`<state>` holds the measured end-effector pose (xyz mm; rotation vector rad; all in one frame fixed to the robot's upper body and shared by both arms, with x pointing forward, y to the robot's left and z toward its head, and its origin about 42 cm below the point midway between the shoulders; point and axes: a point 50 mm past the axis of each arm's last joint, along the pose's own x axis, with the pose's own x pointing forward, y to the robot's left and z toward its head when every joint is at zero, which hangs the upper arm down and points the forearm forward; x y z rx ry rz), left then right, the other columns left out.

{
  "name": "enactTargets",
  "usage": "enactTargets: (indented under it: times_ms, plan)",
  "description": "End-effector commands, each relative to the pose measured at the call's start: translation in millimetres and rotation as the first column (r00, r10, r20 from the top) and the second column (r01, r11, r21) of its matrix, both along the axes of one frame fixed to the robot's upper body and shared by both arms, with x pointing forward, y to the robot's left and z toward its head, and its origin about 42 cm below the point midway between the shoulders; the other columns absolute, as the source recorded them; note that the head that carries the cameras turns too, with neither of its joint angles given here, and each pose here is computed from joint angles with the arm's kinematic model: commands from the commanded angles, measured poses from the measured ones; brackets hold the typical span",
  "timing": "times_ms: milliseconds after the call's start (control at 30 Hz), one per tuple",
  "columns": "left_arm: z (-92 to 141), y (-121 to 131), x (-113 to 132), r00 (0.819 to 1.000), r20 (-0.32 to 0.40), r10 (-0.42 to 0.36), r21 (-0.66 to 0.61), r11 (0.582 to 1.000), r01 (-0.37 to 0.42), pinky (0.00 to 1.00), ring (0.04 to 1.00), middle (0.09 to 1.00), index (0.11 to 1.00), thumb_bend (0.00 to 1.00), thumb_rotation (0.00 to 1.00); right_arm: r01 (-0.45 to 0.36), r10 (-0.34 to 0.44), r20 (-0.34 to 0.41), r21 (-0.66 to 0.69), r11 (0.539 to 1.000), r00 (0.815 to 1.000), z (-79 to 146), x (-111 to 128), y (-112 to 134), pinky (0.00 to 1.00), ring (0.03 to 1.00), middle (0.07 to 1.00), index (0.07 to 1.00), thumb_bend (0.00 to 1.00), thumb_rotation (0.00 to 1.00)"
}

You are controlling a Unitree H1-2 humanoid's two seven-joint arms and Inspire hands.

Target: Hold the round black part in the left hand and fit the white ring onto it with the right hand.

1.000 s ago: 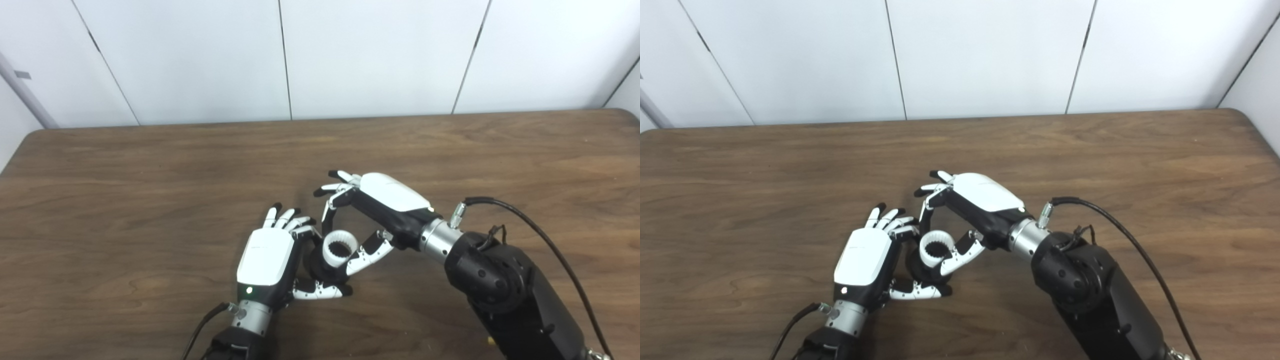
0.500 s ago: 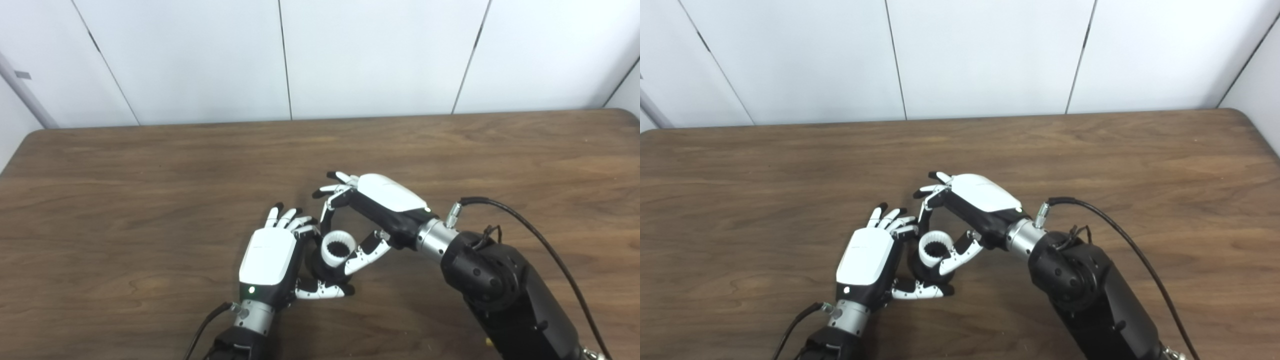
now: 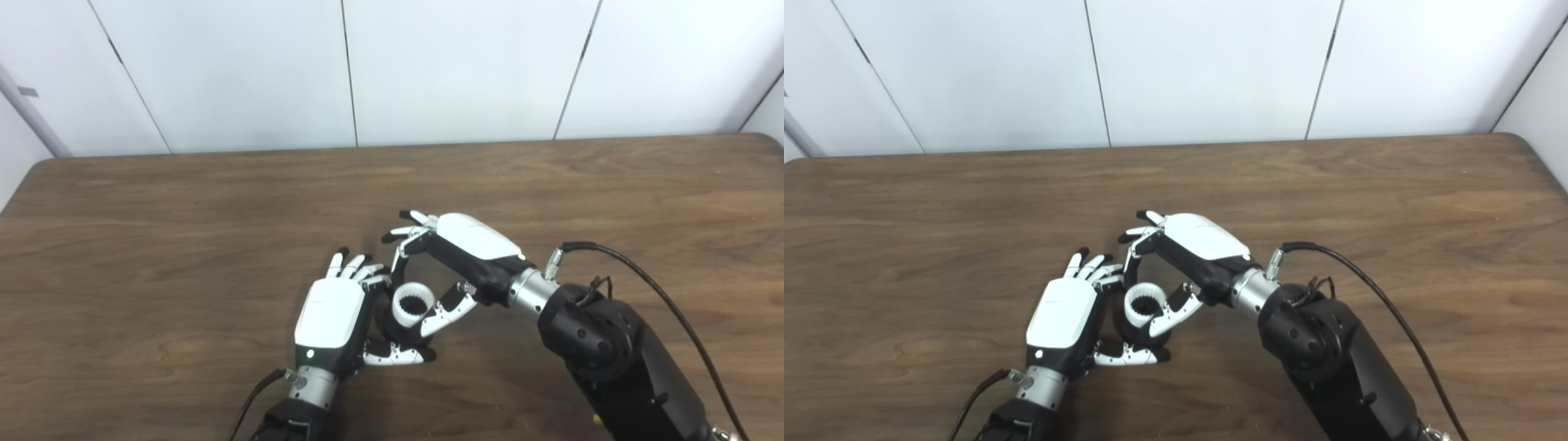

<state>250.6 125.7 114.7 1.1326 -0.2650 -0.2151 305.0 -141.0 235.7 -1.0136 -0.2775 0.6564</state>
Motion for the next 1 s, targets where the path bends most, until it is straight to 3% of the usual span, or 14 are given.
enactTargets:
  times_ms: [0, 967]
  plan:
    - [-18, -6, -7, 0.996, -0.083, -0.043, 0.044, 0.998, 0.046, 1.00, 0.895, 0.788, 0.482, 0.53, 0.06, -0.020, 0.018, 0.082, 0.023, 1.000, 0.996, 14, 3, 4, 1.00, 1.000, 0.865, 0.485, 0.52, 0.14]
    - [-16, -7, -7, 0.995, -0.088, -0.038, 0.046, 0.998, 0.042, 1.00, 0.898, 0.785, 0.482, 0.53, 0.06, -0.002, 0.002, 0.074, -0.003, 1.000, 0.997, 3, 6, -1, 1.00, 1.000, 0.861, 0.485, 0.52, 0.14]
